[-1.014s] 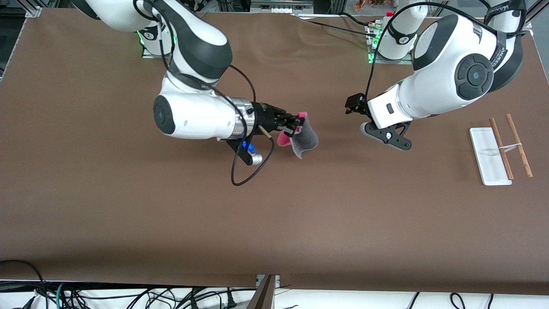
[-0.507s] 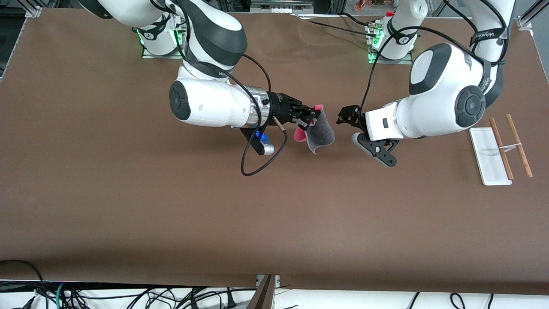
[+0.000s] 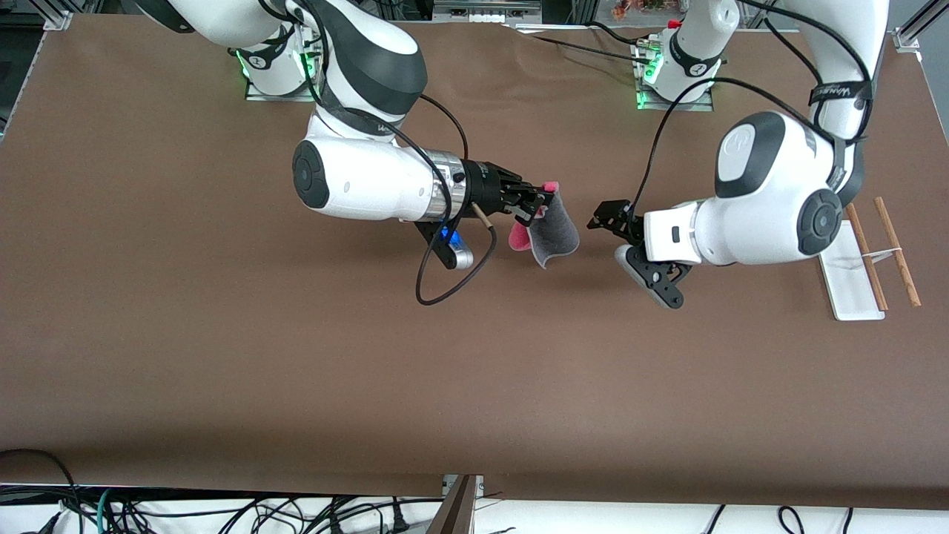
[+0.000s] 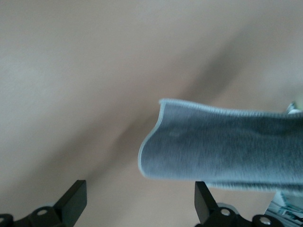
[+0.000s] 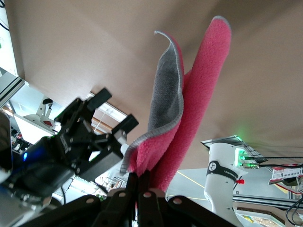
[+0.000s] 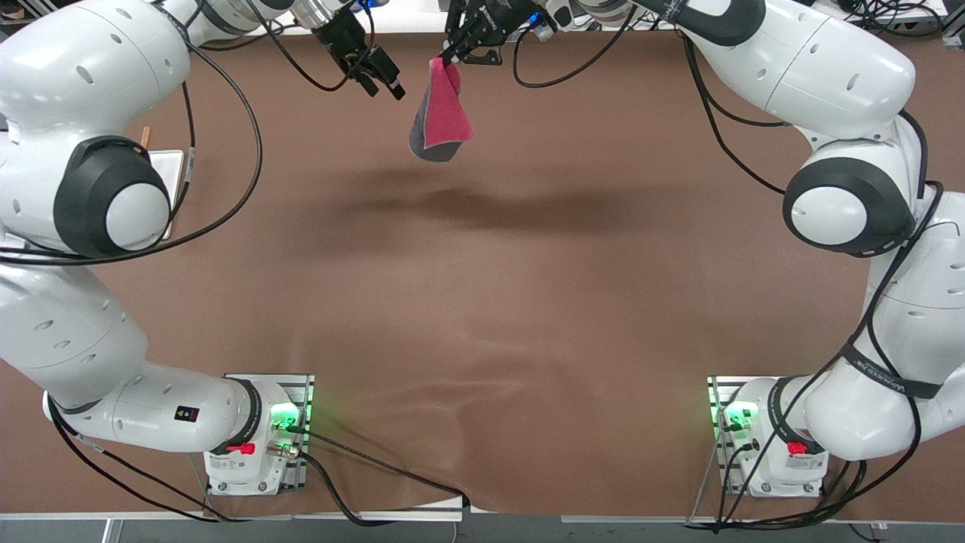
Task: Pass towel and hang on rack
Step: 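Move the left gripper to the hanging towel beside the right gripper, then close the left gripper on the towel's grey side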
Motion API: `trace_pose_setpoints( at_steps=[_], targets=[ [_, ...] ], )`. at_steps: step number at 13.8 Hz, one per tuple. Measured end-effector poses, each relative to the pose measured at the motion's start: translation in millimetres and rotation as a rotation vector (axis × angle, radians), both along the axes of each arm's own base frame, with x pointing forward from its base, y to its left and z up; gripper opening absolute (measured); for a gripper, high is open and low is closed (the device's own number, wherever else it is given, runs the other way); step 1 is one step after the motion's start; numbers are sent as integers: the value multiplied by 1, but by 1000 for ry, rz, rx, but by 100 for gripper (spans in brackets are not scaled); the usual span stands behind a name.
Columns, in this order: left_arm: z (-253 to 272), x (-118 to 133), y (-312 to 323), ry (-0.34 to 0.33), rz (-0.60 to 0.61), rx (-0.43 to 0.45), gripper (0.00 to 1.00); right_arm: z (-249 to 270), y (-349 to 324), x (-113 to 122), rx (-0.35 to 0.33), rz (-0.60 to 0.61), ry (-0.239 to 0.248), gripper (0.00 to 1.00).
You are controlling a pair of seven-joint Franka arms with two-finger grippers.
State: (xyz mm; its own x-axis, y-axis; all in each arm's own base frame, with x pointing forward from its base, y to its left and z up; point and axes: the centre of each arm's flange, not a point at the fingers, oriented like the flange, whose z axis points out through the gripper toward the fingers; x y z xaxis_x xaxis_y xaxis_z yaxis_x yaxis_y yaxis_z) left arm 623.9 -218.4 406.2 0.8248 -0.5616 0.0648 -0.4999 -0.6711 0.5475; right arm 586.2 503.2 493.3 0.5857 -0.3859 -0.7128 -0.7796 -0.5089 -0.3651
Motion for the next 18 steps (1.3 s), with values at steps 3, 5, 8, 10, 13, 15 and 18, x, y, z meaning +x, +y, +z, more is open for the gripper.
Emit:
trace_pose_setpoints(
  at_steps=[3,5,8,10,13,15,18],
  targets=[
    [-27,10,-3,-25,-39,-109,100,1,0,1,3,-6,-4,2],
    [-30,15,9,-42,-58,-165,100,1,0,0,2,-6,-3,2],
    [-32,17,28,-79,-144,-210,100,1,1,0,2,-8,-1,2],
    [-37,15,28,-137,-240,-271,100,1,1,0,2,-8,-1,2],
    [-61,5,20,-184,-326,-405,100,1,1,0,2,-8,-1,2],
    [-79,-3,20,-208,-387,-447,100,1,1,0,2,-9,-1,2],
    [-84,-9,12,-229,-425,-487,94,1,1,0,3,-9,-1,2]
  ],
)
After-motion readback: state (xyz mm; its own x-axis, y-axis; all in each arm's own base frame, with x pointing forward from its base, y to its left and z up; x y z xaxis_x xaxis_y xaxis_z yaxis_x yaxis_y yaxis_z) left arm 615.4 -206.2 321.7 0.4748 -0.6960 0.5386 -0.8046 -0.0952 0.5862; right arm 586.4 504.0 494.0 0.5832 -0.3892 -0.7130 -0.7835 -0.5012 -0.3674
